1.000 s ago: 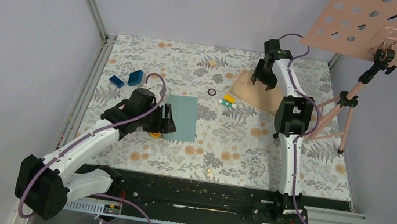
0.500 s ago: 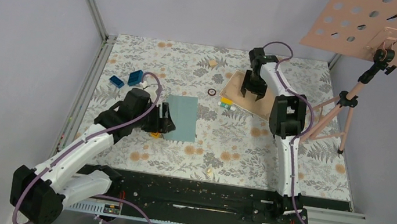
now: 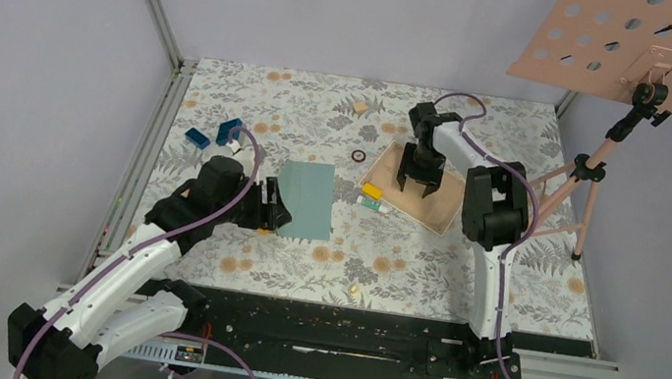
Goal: Place the letter into the envelope and seal it
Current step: Move the letter to the center of the board, then pick up the solid glue from the center of the board.
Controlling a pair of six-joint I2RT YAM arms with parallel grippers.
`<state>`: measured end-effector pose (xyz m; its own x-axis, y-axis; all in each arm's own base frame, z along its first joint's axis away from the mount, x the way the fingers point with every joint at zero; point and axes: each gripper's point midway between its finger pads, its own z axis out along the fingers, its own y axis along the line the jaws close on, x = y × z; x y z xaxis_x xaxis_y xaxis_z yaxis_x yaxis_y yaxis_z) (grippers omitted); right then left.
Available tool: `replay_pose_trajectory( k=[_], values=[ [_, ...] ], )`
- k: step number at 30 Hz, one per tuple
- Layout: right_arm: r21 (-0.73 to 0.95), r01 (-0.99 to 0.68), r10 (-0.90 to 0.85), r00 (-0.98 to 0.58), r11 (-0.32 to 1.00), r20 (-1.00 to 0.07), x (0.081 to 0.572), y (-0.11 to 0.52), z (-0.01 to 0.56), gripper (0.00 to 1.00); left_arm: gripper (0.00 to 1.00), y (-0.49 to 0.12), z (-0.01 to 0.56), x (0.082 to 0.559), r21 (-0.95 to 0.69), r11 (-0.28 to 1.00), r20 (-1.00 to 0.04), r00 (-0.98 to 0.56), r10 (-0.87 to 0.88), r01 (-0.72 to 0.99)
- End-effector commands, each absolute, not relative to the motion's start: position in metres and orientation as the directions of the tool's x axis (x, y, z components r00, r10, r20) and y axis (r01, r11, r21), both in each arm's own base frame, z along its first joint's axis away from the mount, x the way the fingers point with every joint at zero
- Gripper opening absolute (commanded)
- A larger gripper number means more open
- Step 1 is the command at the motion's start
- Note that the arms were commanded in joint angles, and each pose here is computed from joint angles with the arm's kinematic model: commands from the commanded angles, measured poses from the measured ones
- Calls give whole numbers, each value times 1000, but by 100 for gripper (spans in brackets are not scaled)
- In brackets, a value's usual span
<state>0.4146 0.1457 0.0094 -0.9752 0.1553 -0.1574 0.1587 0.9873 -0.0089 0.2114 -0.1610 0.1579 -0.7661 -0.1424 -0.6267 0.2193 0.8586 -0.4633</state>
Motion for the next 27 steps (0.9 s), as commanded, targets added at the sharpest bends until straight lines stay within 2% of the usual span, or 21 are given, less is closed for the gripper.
replay_pose_trajectory(
  k=[1, 9, 16, 22, 27],
  values=[
    [42, 185, 189, -968, 982, -166, 406, 153, 18, 65, 65, -167, 157, 211, -495, 839, -619, -769, -159, 225],
    [83, 177, 191, -960, 981, -205, 402, 155, 46, 66, 65, -194, 137, 201, -572, 795, -498, -856, -142, 201],
    [123, 218, 243, -935, 968, -258, 382, 148, 60, 72, 66, -230, 136, 191, -626, 763, -398, -908, -133, 163],
    [182, 241, 291, -895, 953, -337, 365, 142, 76, 74, 65, -266, 126, 181, -677, 735, -192, -975, -115, 47],
    [216, 236, 300, -889, 948, -346, 350, 141, 82, 73, 64, -284, 120, 189, -671, 733, -123, -958, -260, -112]
  ],
)
